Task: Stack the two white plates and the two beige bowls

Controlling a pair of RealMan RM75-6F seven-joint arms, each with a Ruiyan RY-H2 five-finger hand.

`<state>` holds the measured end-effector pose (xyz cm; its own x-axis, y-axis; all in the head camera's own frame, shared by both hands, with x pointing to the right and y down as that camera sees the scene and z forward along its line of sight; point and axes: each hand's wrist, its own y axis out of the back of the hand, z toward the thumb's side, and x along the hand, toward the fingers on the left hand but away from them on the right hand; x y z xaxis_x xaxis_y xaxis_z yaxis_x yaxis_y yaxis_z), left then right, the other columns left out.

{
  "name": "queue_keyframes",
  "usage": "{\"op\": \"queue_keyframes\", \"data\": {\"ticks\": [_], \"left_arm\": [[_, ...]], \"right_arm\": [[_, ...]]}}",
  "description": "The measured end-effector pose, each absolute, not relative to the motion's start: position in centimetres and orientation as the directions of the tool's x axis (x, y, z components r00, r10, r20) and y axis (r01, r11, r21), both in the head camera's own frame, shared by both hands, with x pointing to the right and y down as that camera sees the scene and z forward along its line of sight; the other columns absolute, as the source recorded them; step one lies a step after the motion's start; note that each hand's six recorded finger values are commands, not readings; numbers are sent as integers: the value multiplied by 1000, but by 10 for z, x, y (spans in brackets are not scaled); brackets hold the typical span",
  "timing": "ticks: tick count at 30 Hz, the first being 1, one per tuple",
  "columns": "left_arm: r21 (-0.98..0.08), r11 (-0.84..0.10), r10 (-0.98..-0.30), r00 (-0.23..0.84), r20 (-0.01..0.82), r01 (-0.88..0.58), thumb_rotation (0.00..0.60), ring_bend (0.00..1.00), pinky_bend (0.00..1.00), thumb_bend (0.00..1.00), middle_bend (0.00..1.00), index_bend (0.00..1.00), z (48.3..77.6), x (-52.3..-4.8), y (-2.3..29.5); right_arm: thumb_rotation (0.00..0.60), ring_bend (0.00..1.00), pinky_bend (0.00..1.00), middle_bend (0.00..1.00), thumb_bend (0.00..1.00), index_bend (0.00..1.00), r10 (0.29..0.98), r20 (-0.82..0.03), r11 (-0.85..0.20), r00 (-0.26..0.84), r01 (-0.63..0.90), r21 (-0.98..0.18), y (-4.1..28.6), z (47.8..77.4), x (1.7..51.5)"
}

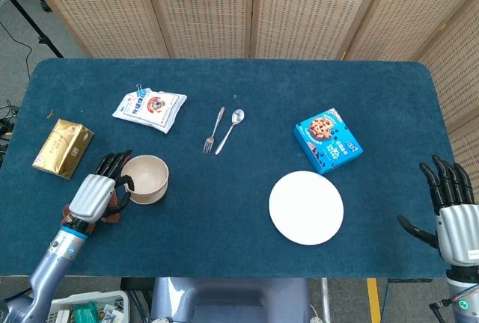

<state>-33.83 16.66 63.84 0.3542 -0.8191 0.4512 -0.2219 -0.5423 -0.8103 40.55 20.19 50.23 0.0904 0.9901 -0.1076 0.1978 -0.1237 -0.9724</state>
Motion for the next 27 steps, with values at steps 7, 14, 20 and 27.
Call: {"op": "queue_keyframes", "data": {"ticks": [7,14,20,27], "left_arm": [[-810,-551,-815,338,470,-201,600,0,0,509,0,764,652,-339,168],[-773,-592,-789,359,499,-226,600,0,0,465,0,402,658,-339,174],[-778,-596,-780,376,501,-199,600,0,0,447,0,50,649,-350,177],[-777,-603,-777,356,519,-182,600,0,0,384,0,0,645,-365,179]], "right_arm": [[600,0,0,0,0,0,990,-111,-126,88,197,-972,202,503,407],[600,0,0,0,0,0,990,-111,-126,85,195,-973,202,503,407],[600,0,0,0,0,0,990,-114,-129,86,192,-973,202,504,406],[600,0,0,0,0,0,989,-115,-131,90,194,-972,203,504,404]]}}
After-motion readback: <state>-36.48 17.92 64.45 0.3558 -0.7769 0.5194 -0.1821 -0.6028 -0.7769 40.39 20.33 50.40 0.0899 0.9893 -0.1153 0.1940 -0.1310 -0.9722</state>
